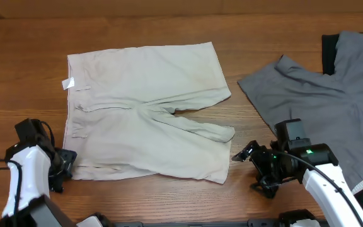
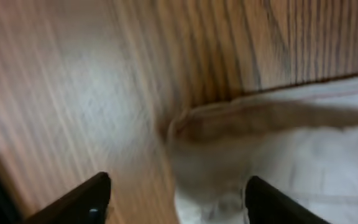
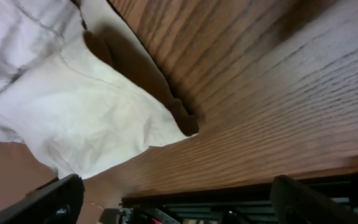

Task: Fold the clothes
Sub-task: 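Move both grippers down to the beige shorts' bottom leg hems and grasp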

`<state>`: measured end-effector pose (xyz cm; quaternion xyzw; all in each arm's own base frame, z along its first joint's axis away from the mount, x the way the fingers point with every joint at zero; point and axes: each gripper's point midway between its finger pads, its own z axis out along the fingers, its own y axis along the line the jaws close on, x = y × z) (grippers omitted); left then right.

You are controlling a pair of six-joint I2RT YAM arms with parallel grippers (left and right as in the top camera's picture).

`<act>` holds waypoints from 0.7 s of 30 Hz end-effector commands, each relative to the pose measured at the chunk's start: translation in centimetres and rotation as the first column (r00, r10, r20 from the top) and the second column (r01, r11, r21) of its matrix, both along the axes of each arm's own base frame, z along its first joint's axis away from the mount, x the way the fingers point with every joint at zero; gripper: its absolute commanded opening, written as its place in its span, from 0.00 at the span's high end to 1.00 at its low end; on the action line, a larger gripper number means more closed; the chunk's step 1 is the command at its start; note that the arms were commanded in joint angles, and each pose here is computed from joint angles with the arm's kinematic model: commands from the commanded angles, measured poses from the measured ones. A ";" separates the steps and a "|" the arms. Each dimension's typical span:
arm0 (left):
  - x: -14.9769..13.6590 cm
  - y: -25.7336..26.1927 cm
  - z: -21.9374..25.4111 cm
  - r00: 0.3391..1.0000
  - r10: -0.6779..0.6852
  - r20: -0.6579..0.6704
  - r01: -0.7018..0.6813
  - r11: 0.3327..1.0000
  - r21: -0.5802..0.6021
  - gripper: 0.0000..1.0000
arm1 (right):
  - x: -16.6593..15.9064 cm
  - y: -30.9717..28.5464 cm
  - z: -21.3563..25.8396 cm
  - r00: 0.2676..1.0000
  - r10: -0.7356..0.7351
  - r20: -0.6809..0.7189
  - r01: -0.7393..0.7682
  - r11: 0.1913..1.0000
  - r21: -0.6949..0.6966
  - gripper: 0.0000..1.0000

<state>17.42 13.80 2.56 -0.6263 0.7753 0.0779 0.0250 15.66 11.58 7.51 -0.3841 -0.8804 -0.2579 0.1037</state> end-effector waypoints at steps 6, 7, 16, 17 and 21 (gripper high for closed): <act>0.6 0.5 -2.6 0.999 -0.026 -0.036 0.026 1.000 -0.017 0.46 | 0.0 0.7 0.4 1.000 -0.013 -0.004 0.013 0.999 0.042 0.00; 0.7 0.6 -2.7 0.999 -0.026 -0.034 0.026 1.000 -0.016 0.52 | 0.0 0.8 0.4 1.000 -0.011 -0.004 0.011 0.999 0.042 0.00; -0.2 0.0 -3.2 0.994 -0.076 -0.085 0.071 0.996 -0.053 0.96 | -0.7 3.9 0.7 0.999 0.051 0.000 -0.051 0.997 0.056 0.00; -0.4 0.0 -3.2 0.993 -0.078 -0.093 0.073 0.996 -0.055 0.96 | -0.8 4.2 0.6 0.999 0.052 -0.004 -0.051 0.997 0.049 0.00; -0.5 0.0 -3.2 0.992 -0.080 -0.099 0.075 0.996 -0.057 0.96 | -1.5 5.5 -0.2 0.997 0.069 -0.039 -0.068 0.997 0.047 0.00</act>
